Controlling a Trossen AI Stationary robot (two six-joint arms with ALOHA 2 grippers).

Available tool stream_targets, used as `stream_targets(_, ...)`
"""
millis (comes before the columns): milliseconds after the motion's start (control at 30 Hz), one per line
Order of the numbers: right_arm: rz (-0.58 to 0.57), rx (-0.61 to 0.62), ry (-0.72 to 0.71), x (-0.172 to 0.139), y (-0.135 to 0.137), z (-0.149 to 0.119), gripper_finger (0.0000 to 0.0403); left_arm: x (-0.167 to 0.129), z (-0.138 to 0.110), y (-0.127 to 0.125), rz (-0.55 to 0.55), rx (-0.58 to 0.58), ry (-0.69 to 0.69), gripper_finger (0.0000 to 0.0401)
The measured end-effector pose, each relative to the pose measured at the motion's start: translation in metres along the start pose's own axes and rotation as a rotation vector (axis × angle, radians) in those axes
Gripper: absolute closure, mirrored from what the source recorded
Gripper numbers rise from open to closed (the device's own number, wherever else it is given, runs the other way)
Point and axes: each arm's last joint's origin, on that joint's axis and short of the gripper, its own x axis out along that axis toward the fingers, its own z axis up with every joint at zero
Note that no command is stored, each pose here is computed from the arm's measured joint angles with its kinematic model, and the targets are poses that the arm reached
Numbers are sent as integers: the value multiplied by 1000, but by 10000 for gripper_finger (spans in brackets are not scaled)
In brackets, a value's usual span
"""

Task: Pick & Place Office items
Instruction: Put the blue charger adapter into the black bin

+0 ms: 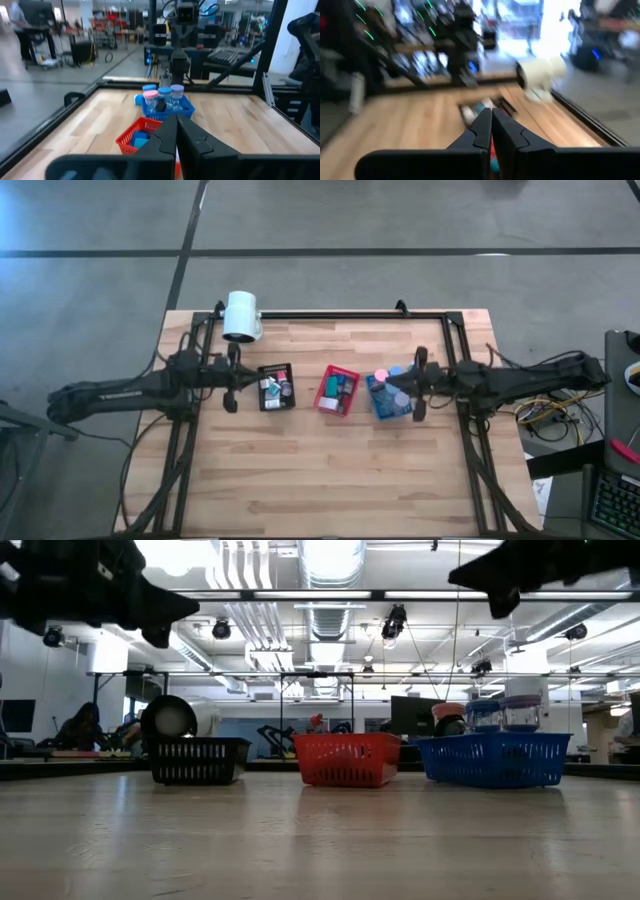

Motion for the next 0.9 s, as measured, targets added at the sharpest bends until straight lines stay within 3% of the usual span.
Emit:
stream_targets(200, -222, -3, 325, -9, -2, 62, 394, -5, -12, -1, -1, 29, -58, 398)
stream_targets(433, -557, 14, 706, -33, -12, 93, 359, -7, -11, -3, -50, 45, -66, 387)
stream_targets(700, -577, -19, 1060, -17, -32, 89, 241, -7, -10, -3, -49, 69, -71, 391)
stream_targets(900, -501, 13, 1259, -3, -66, 54, 167, -8, -6, -3, -48, 83, -84, 392)
